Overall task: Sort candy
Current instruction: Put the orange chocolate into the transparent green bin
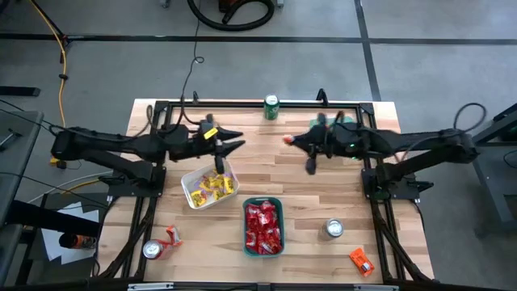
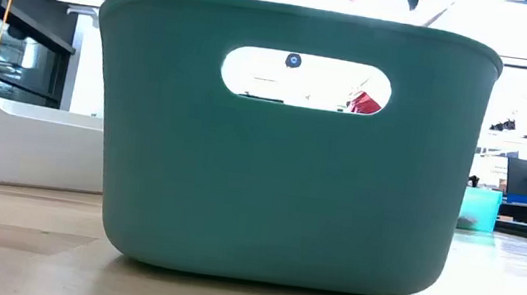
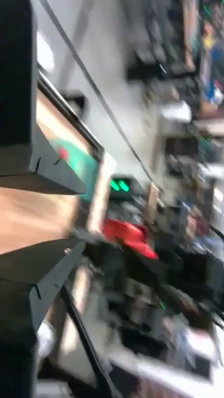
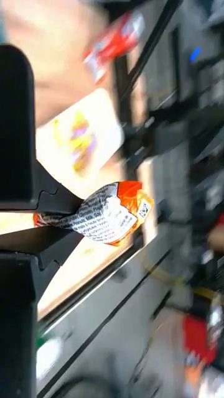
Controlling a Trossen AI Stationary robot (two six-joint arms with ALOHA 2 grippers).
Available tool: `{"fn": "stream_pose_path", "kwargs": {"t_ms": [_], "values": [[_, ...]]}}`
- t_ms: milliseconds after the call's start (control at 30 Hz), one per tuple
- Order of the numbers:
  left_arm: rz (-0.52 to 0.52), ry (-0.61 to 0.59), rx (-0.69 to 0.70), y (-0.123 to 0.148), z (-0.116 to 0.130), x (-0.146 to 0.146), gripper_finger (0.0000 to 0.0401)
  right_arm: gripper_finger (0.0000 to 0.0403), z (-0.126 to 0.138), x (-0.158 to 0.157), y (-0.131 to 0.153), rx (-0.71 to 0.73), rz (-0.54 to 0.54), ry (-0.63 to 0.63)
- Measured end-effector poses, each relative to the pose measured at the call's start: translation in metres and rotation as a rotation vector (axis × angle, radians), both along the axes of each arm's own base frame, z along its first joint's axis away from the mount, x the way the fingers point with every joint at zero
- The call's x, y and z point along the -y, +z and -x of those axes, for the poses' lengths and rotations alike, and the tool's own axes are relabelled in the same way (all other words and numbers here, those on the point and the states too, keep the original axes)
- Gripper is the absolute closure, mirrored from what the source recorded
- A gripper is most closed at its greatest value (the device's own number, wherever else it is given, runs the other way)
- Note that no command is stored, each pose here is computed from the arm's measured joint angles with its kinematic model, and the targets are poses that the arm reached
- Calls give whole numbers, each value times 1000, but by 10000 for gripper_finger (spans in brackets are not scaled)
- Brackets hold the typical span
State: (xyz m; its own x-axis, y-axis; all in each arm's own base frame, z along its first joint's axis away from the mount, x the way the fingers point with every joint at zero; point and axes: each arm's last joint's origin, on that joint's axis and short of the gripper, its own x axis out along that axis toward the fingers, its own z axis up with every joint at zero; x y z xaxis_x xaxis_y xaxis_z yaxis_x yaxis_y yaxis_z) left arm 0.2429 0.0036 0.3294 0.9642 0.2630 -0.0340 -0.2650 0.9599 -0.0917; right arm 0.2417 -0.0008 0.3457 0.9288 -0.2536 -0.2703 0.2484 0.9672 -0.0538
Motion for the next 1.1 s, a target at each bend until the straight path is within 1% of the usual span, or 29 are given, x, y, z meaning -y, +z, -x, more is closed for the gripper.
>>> {"fn": "stream_pose_path", "kwargs": {"t_ms": [67,133,233,367,433,500,600,700,767,833,900,1033,1100], "values": [[10,47,-62,-1,11,-1,282,390,19,5,-2,-86,-2,-61],[23,66,-90,-2,17,-2,279,390,38,11,-9,-161,-10,-137],[60,71,-78,-9,21,-2,278,390,65,20,-28,-251,-44,-280],[139,75,-44,-26,20,-2,279,390,96,30,-66,-290,-144,-486],[193,77,2,-31,19,-2,279,391,108,35,-82,-269,-198,-606],[237,79,16,-37,19,-2,278,391,115,42,-91,-226,-248,-719],[283,82,39,-39,19,-2,279,391,120,53,-100,-215,-304,-836],[293,83,35,-41,19,-2,278,391,121,65,-106,-263,-358,-911],[294,82,45,-40,19,-2,279,387,119,73,-109,-287,-400,-935],[295,82,44,-40,19,-2,279,374,118,82,-111,-314,-445,-957],[296,81,52,-39,19,-2,279,348,118,89,-116,-364,-485,-970],[298,78,73,-37,19,-2,279,273,115,98,-124,-417,-565,-955],[298,78,73,-37,19,-2,279,231,114,99,-126,-428,-568,-956]]}}
